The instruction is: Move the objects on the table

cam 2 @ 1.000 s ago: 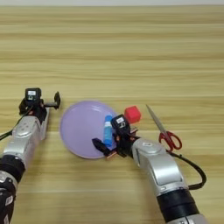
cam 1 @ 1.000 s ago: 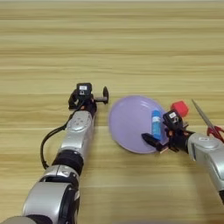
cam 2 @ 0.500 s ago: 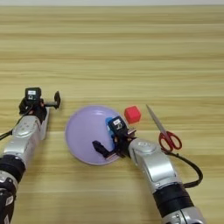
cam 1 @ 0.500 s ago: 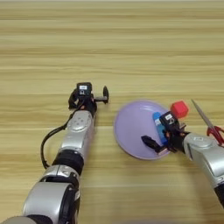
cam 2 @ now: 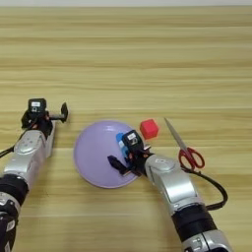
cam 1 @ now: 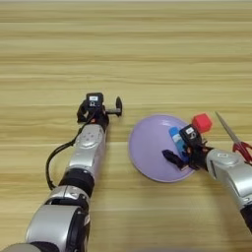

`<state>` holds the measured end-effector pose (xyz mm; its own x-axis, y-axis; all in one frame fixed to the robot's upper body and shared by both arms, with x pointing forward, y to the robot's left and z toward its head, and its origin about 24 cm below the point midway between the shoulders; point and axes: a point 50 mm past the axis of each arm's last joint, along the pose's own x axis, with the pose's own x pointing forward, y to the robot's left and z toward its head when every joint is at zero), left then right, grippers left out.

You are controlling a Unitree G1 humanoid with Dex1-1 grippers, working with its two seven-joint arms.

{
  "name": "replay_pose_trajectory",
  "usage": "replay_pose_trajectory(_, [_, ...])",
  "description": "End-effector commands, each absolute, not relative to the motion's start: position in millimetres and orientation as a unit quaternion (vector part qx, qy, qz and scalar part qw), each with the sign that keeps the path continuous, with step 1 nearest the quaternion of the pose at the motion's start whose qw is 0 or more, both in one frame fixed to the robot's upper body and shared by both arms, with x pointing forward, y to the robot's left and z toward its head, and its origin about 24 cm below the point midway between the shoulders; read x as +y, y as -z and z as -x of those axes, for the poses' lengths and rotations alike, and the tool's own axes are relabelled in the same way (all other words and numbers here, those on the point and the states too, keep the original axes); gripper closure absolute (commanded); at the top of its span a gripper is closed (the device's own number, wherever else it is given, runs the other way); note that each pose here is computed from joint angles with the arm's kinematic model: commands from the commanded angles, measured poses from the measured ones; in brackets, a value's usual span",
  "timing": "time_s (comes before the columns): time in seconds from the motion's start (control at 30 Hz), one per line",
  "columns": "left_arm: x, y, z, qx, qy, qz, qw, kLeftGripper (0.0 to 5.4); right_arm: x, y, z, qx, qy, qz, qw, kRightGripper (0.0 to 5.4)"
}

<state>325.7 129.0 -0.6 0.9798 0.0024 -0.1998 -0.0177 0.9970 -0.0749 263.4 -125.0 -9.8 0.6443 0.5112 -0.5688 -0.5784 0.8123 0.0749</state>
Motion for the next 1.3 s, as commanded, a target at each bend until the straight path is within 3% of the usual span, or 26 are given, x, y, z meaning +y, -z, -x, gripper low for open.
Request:
replay_pose_trajectory(0.03, [129.0, 1.9, -324.6, 0.107, -0.005, 0.03, 0.994, 0.0, -124.2, 19.4, -257.7, 0.321, -0.304, 0.054, 0.895, 1.86])
replay_pose_trajectory(0.7, [129.5, 2.2, -324.8, 0.107, -0.004, 0.03, 0.994, 0.0, -121.6, 20.8, -258.5, 0.317, -0.309, 0.043, 0.896, 3.95])
replay_pose_trajectory(1.13, [130.3, 2.5, -324.5, 0.108, -0.004, 0.03, 0.994, 0.0, -121.7, 14.0, -263.4, 0.289, -0.304, 0.036, 0.907, 3.99])
replay_pose_trajectory(1.3, [131.0, 2.6, -324.4, 0.107, -0.003, 0.031, 0.994, 0.0, -120.3, 0.1, -269.1, 0.247, -0.304, 0.028, 0.92, 3.99])
